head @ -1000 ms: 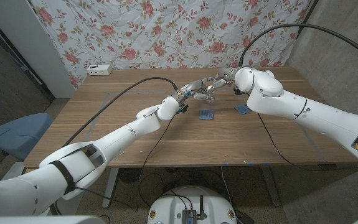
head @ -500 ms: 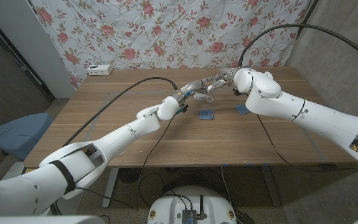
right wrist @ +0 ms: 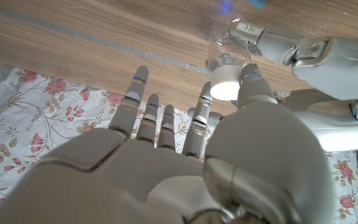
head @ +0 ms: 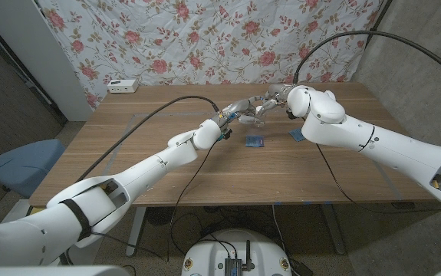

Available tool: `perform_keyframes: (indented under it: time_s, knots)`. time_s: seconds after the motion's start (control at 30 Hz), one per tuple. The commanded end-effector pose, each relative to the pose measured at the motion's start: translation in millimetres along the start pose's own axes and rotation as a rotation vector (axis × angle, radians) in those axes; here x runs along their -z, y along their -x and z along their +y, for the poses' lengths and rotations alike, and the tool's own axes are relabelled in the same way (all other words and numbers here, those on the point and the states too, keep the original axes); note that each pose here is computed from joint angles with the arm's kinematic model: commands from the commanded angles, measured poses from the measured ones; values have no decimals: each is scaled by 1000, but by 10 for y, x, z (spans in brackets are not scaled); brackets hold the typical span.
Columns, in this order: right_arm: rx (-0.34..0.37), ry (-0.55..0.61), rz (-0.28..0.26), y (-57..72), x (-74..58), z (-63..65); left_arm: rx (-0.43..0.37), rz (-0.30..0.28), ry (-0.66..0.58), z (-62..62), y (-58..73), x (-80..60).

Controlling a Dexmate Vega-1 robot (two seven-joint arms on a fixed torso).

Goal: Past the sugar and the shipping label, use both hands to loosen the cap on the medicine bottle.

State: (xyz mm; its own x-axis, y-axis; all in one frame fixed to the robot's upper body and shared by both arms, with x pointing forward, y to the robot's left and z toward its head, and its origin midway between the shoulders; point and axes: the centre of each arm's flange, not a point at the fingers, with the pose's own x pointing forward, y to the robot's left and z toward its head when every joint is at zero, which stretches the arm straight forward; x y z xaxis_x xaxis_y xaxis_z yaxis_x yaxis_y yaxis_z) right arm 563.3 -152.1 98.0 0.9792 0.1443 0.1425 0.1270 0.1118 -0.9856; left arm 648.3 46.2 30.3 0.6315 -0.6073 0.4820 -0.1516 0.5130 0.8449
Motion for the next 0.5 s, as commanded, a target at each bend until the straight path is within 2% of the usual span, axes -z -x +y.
perform_keyframes:
  time_s: [0.03,0.5]
  knots:
    - [6,-1,4,10,-7,14,2,2,3,-6,12,4]
    - [18,-17,9,9,0,28,4,4,9,-10,17,22]
